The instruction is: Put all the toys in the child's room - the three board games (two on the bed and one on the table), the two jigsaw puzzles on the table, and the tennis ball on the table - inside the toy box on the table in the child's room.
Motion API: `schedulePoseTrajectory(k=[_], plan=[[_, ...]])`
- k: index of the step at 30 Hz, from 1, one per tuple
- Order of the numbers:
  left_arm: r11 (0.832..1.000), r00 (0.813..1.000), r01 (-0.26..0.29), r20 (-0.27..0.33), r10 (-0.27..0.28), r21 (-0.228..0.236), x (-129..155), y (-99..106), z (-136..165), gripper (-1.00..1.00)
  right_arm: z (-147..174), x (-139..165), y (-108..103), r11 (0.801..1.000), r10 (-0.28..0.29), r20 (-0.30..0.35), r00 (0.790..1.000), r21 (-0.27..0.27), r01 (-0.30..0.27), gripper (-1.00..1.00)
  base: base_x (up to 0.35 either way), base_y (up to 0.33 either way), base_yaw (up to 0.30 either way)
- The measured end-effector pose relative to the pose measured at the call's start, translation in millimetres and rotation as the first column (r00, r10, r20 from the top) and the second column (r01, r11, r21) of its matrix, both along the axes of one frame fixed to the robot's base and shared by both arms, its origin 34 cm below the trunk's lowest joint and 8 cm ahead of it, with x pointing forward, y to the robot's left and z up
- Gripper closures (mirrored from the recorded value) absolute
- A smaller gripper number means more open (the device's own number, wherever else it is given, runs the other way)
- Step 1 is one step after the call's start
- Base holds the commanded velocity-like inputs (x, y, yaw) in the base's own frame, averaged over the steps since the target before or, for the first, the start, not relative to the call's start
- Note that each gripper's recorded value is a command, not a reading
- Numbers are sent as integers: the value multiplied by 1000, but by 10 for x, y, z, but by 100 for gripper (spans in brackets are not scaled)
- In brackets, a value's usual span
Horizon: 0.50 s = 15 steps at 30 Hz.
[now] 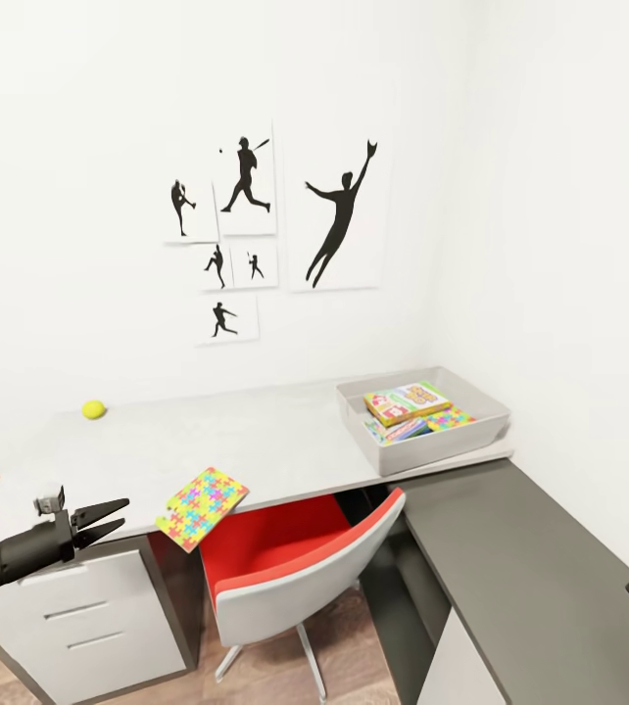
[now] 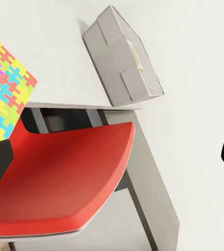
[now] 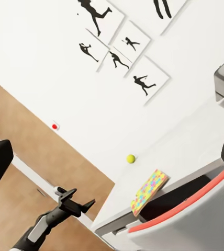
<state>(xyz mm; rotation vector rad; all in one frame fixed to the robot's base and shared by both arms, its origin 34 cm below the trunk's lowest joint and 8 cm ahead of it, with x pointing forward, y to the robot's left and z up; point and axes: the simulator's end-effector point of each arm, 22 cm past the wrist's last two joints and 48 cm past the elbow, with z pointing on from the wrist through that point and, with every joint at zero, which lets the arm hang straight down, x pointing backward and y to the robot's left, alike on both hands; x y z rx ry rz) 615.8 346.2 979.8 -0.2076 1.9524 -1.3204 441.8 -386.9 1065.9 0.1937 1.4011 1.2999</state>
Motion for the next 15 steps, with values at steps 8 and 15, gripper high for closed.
schedulePoseTrajectory(k=[8,15], plan=[[1000,1000,0,-1,0,1,6,0,-118,-100,-76,-28,-114,1000,-31,6,999,-2,31,-100,0,0,0],[1000,1000,0,-1,0,1,10,0,-221,-100,-155,-50,-180,999,-51,12,999,-3,51,-100,0,0,0]])
